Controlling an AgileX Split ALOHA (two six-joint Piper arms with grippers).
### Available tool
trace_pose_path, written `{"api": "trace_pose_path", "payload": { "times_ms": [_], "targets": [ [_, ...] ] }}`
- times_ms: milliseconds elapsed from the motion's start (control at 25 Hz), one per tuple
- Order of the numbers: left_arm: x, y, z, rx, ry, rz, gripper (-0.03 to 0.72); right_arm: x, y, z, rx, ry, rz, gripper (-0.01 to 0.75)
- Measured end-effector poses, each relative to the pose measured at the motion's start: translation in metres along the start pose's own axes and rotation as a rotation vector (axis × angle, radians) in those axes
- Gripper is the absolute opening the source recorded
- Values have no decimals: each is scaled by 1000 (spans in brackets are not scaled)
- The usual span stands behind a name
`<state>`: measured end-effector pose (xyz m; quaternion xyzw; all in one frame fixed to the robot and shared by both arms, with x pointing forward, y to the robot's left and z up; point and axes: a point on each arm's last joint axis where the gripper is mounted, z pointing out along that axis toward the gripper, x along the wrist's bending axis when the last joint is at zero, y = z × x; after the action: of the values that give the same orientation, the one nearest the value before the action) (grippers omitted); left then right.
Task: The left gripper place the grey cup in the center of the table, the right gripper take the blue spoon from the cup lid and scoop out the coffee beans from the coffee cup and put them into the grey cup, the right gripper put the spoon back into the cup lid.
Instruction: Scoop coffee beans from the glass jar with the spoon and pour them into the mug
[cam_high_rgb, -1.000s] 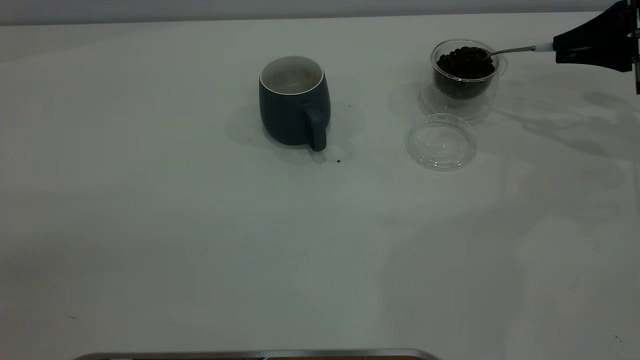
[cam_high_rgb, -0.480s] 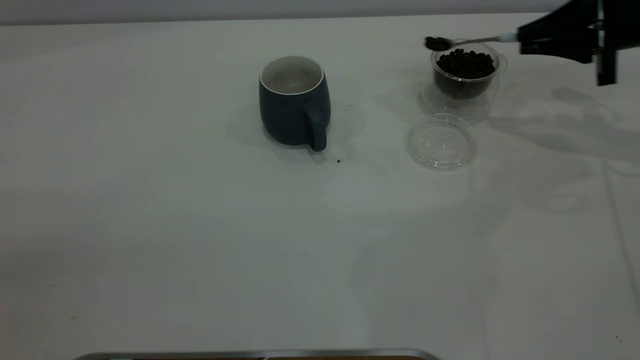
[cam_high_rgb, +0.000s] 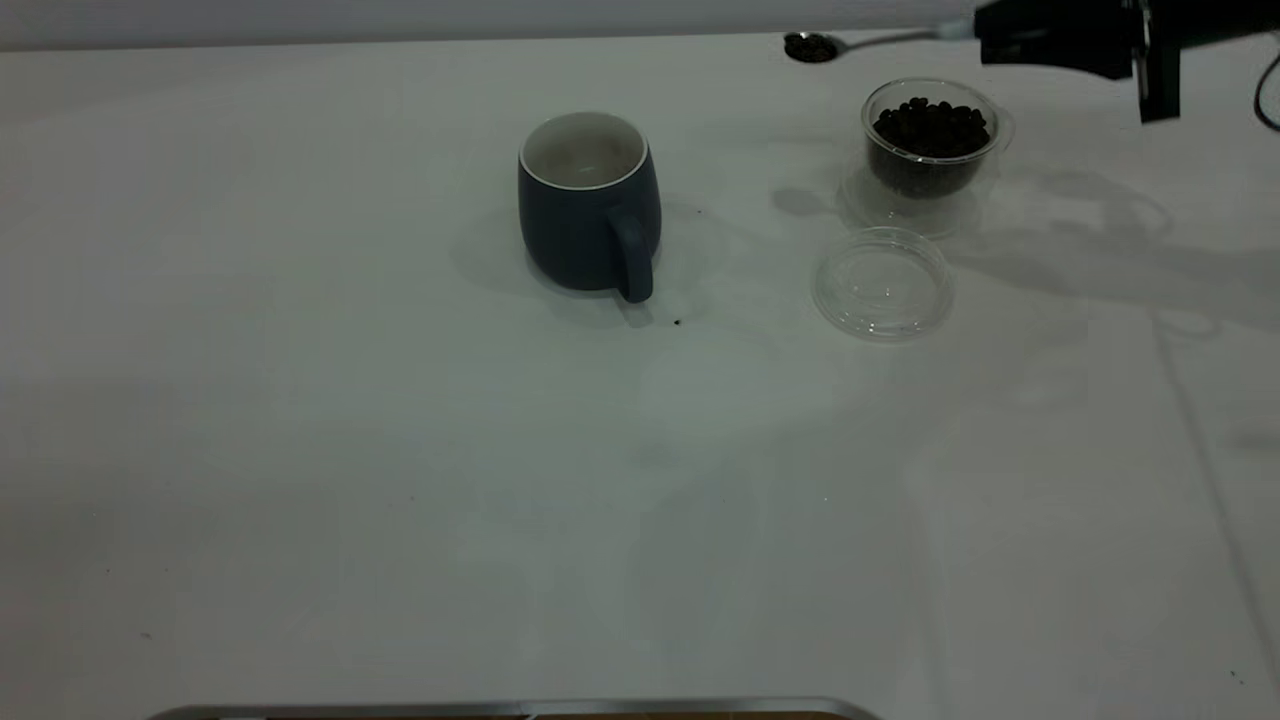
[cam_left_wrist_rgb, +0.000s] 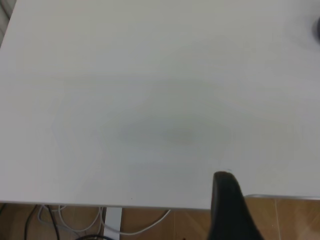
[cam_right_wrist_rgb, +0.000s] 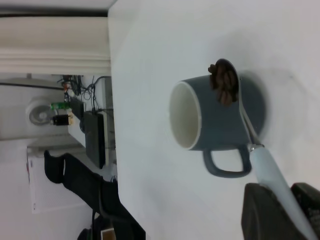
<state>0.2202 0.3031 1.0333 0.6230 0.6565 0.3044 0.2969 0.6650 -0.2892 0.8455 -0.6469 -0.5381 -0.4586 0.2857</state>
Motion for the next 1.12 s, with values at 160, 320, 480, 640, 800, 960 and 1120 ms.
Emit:
{"api": "trace_pose_path", "payload": {
  "times_ms": [160,320,480,640,800,960,1120],
  "targets": [
    [0,0,0,0,0,0,497,11,-4,12,31,6,-15,105],
    [0,0,0,0,0,0,497,23,-13,34,84,17,-33,105],
    [0,0,0,0,0,0,497,37,-23,59,127,40,-44,105],
    [0,0,0,0,0,0,497,49,-33,78,164,58,-56,105],
    [0,0,0,0,0,-1,497,54,-40,91,181,40,-73,105],
    [0,0,0,0,0,-1,497,56,-42,104,149,-3,-79,105],
    [0,0,0,0,0,-1,497,50,-45,116,120,-29,-58,105]
  ]
}}
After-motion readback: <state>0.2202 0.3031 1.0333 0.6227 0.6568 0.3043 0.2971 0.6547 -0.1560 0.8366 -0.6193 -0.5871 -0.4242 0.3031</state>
